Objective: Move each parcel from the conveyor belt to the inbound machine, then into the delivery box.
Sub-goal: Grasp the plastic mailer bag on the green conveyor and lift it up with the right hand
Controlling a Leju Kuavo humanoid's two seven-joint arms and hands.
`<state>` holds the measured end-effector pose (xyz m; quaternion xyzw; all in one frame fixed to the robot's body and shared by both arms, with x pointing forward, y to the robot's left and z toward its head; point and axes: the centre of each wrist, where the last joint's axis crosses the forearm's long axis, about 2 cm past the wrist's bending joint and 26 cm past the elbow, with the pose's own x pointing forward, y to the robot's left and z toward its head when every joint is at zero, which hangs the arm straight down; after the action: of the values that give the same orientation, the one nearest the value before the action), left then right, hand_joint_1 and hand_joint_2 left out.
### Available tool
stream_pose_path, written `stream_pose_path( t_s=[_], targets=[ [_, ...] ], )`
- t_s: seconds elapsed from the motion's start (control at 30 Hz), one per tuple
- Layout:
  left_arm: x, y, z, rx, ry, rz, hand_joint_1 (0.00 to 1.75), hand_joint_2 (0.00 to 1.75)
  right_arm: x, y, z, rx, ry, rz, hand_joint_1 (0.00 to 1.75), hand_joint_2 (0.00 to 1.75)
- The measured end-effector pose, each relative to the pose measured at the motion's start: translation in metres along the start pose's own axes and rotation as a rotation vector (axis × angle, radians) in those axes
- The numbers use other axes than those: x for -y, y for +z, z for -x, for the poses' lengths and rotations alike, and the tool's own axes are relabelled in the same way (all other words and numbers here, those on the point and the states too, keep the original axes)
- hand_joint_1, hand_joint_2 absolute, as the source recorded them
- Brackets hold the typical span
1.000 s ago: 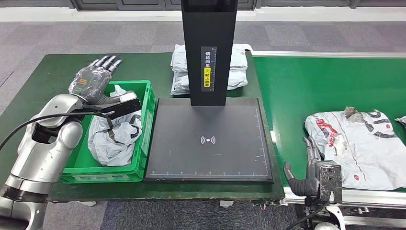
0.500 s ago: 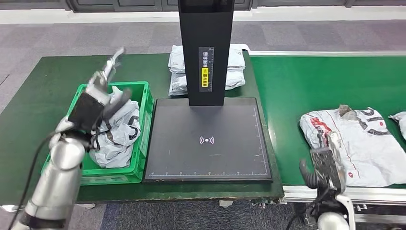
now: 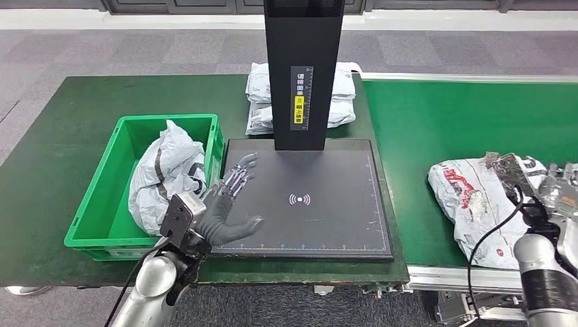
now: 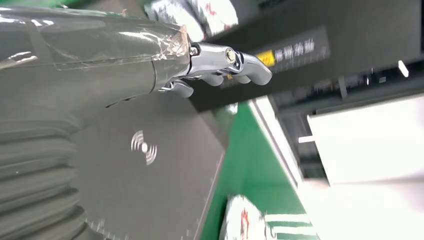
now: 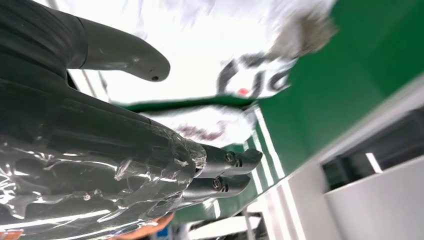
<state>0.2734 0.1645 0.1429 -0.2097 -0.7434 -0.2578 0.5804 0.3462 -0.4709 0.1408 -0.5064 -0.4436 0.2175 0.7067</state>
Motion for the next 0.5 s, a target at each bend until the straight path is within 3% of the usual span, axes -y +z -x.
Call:
stream_pose_path(
  t_s=[0.33, 0.5],
  targets=[
    [0.009, -0.004, 0.014, -0.011, 0.046, 0.028, 0.0, 1.75, -0.016, -0.01, 0.04, -0.148, 0.121, -0.119, 0.0, 1.75],
    [0.01, -0.005, 0.021, -0.014, 0.06, 0.032, 0.0, 1.75, -0.027, -0.008, 0.051, -0.124, 0.097, -0.328, 0.0, 1.75]
  ],
)
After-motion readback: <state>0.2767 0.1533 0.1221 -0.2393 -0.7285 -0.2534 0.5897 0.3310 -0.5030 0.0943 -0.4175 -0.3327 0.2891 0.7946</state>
